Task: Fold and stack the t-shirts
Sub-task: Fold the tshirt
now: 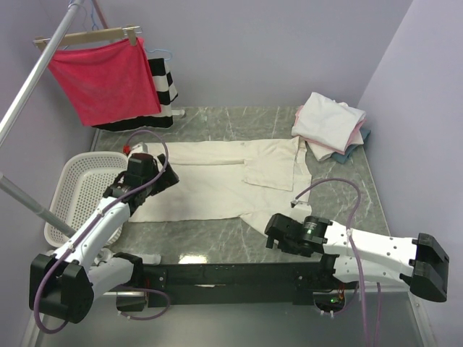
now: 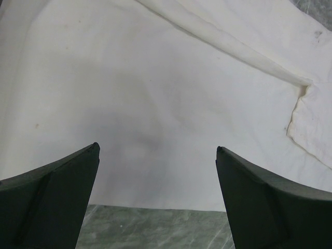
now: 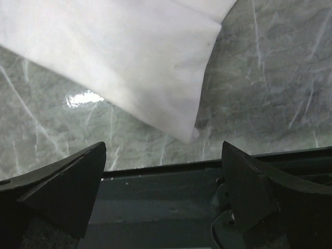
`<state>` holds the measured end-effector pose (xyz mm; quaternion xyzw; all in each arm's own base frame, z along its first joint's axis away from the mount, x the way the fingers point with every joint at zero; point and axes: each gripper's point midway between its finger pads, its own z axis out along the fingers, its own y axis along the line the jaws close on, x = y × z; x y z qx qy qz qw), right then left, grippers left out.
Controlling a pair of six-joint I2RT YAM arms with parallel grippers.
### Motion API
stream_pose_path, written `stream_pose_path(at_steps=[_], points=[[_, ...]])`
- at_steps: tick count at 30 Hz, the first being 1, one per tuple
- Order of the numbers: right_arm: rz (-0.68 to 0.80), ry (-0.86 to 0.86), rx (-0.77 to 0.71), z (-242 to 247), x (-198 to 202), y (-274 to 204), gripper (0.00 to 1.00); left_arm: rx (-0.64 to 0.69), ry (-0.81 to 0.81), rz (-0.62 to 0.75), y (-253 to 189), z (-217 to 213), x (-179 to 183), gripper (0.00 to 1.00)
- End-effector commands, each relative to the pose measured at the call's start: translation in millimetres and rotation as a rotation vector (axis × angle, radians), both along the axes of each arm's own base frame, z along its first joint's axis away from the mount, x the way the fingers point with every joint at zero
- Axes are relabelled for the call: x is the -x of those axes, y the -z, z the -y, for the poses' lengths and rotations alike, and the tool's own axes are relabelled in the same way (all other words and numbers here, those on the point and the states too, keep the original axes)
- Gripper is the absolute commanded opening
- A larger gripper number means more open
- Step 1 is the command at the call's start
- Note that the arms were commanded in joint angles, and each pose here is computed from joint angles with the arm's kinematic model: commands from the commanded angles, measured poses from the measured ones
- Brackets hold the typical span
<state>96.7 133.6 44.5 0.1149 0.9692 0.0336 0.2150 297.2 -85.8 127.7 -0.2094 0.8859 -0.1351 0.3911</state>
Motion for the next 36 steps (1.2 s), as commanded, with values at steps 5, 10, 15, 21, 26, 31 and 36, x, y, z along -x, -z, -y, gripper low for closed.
stream_pose_path(at_steps=[5,10,15,21,26,31,36], points=[[0.115,0.024,0.015,-13.3,-28.0,7.7,0.92,0.002,0.016,-0.009,2.7,3.9,-2.4,1.00],[0.091,-0.022,0.021,-24.1,-29.6,20.5,0.71,-0.005,0.011,-0.021,6.2,2.7,-2.0,0.99],[0.089,-0.053,0.006,-30.1,-29.7,15.0,0.31,-0.012,0.000,-0.031,8.9,0.4,-0.1,0.99],[0.239,-0.125,-0.200,-54.7,-46.7,-49.4,0.00,-0.022,-0.006,-0.041,10.0,-1.0,-1.3,1.00],[0.307,-0.109,-0.392,-56.3,-71.3,-80.3,0.00,-0.025,-0.002,-0.058,14.7,0.2,-2.0,1.00],[0.378,-0.035,-0.409,-40.1,-117.7,-81.0,0.00,-0.029,0.006,-0.073,17.8,1.3,-2.5,0.99],[0.350,-0.015,-0.288,-35.4,-167.6,-75.7,0.00,-0.040,0.004,-0.090,21.5,0.3,-3.3,1.00]])
